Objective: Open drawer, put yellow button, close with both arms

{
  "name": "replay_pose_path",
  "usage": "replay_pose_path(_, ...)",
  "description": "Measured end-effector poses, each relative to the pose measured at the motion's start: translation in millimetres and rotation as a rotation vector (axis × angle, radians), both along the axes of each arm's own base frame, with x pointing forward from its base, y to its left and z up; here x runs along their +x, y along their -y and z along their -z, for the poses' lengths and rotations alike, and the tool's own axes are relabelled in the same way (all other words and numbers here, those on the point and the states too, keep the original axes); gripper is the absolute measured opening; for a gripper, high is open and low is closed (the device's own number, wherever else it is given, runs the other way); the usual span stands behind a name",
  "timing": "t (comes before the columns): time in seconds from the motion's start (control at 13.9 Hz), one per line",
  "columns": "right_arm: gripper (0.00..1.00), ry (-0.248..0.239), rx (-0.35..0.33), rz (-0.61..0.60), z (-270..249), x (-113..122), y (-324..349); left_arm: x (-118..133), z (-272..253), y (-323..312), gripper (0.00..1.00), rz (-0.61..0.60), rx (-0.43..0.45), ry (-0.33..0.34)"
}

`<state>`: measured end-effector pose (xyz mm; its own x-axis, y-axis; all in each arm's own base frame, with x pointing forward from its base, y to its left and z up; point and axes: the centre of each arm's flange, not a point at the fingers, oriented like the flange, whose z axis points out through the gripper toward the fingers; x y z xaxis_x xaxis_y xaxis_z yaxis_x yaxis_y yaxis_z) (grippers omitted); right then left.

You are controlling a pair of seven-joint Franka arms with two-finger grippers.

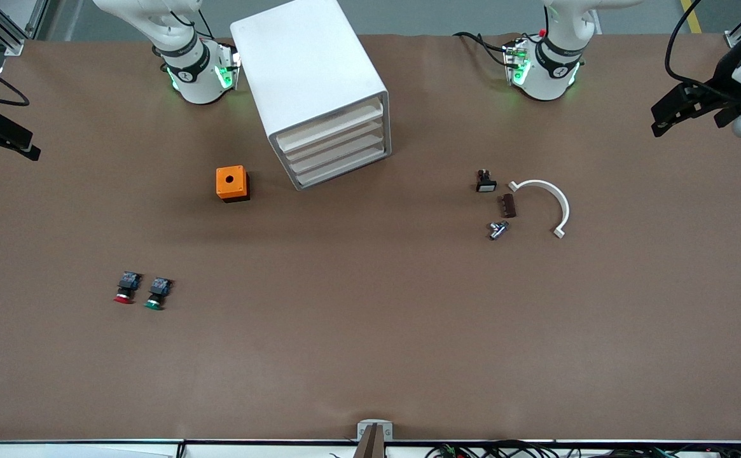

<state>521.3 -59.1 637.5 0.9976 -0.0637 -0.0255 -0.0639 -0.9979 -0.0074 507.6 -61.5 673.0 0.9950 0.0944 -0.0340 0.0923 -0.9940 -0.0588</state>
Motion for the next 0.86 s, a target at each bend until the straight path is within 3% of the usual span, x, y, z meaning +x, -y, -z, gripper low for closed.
replay_pose_path(0.86,1.00,0.024,0.000,0.005,-5.6,-7.2,3.0,-12.5,11.6,-12.8,1.00,0.023,-0.005,0.022)
